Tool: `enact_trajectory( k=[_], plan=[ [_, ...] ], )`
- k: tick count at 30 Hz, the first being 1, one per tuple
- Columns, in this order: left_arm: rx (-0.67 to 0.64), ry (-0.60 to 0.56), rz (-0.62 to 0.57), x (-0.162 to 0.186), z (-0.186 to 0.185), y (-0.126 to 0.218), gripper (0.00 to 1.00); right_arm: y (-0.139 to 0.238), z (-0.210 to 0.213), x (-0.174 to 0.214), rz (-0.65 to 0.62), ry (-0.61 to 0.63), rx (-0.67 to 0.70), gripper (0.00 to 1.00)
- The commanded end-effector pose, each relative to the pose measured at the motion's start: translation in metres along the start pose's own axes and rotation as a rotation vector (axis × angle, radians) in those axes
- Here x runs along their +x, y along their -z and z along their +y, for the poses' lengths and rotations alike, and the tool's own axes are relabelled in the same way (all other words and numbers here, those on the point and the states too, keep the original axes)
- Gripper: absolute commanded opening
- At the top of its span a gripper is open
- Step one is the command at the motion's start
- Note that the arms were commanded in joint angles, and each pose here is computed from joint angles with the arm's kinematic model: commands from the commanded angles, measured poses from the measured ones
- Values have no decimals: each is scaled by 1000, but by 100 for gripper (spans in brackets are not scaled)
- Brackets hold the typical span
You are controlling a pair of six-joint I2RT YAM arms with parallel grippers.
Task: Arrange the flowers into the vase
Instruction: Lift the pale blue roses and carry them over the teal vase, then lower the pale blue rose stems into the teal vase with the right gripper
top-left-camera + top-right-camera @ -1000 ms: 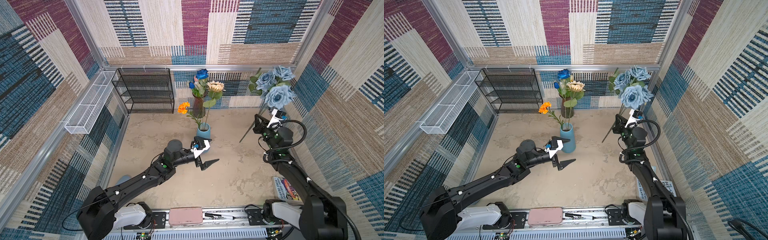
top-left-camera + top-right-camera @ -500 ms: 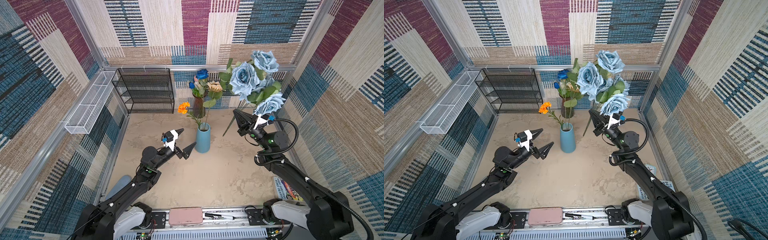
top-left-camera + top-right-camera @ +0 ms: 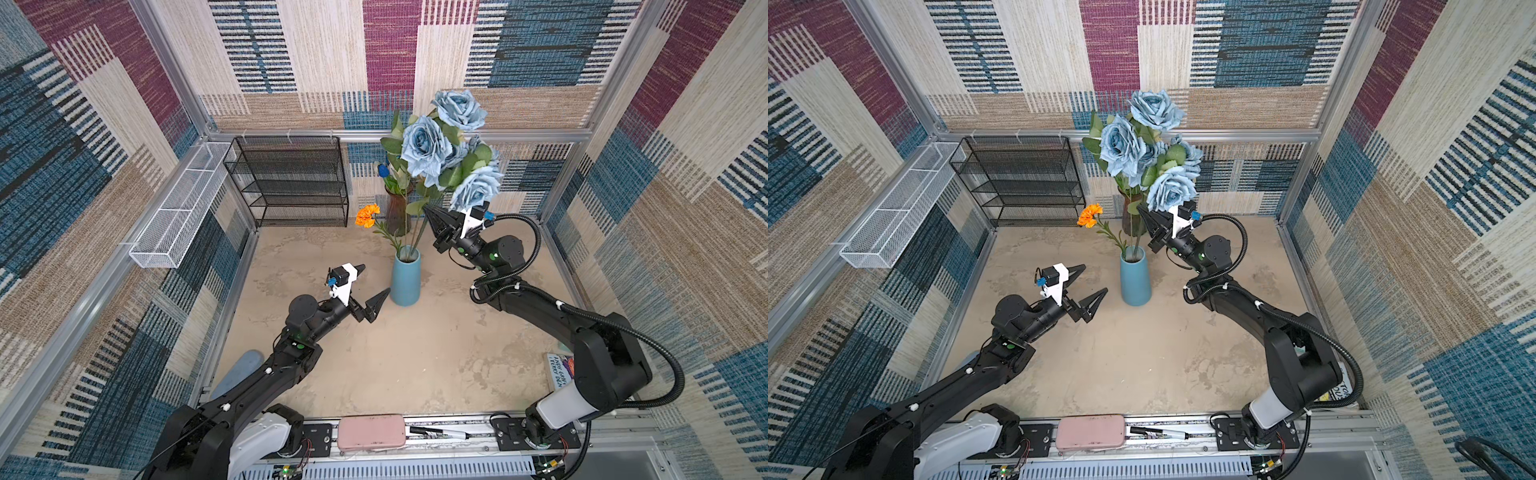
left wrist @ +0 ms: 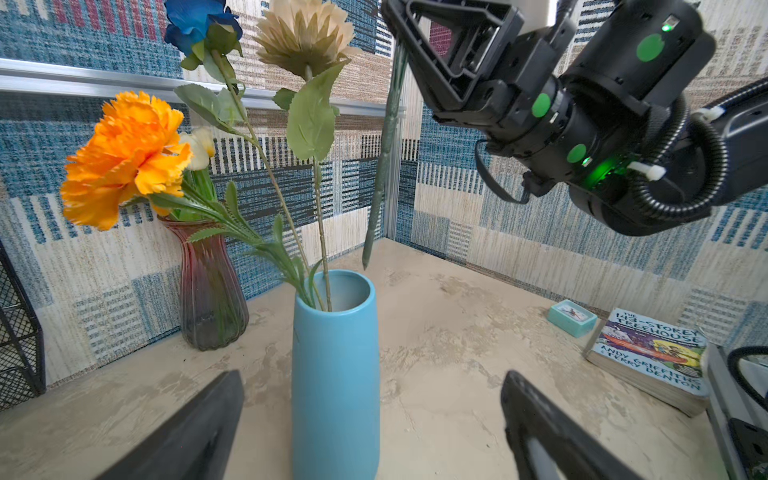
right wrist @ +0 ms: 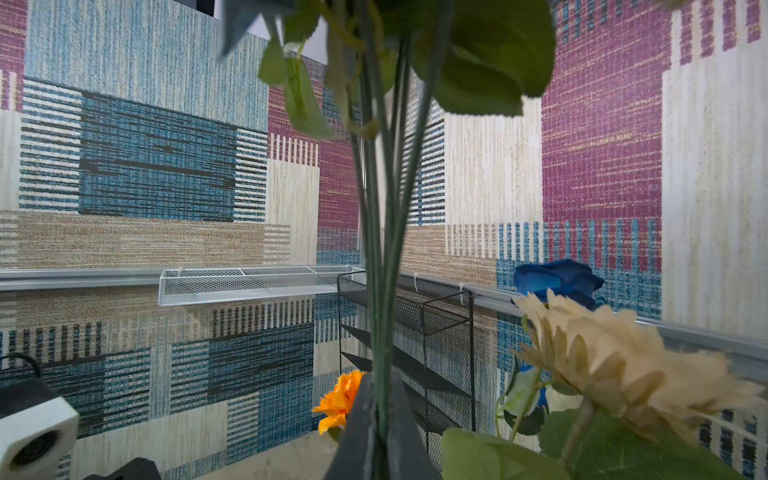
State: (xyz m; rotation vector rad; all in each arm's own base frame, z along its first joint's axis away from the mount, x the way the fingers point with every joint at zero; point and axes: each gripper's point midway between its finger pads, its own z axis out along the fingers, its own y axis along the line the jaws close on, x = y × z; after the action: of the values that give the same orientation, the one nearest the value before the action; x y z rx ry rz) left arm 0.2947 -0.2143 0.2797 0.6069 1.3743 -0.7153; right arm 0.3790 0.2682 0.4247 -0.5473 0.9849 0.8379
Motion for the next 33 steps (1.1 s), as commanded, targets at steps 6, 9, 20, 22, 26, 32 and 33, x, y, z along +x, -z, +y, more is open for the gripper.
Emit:
enact_trajectory(
  k=[6,9,20,22,26,32,33],
  plan=[
    [1,9,12,7,2,-3,99,0,-8,41,67,18,33,0],
    [6,17,14,11,2,-6,99,7,-5,60,108,6,27,0],
    [27,48,22,22,4,-15,99,26,9,143,276,5,-9,19],
    [36,52,33,22,3,-17,99,27,10,148,288,-2,-9,21],
    [30,51,33,22,4,-17,99,33,9,148,283,-2,17,34],
    [31,46,32,21,3,-17,99,47,13,126,244,31,50,58],
    [31,44,32,21,3,-16,99,51,14,119,230,38,59,63]
  ],
)
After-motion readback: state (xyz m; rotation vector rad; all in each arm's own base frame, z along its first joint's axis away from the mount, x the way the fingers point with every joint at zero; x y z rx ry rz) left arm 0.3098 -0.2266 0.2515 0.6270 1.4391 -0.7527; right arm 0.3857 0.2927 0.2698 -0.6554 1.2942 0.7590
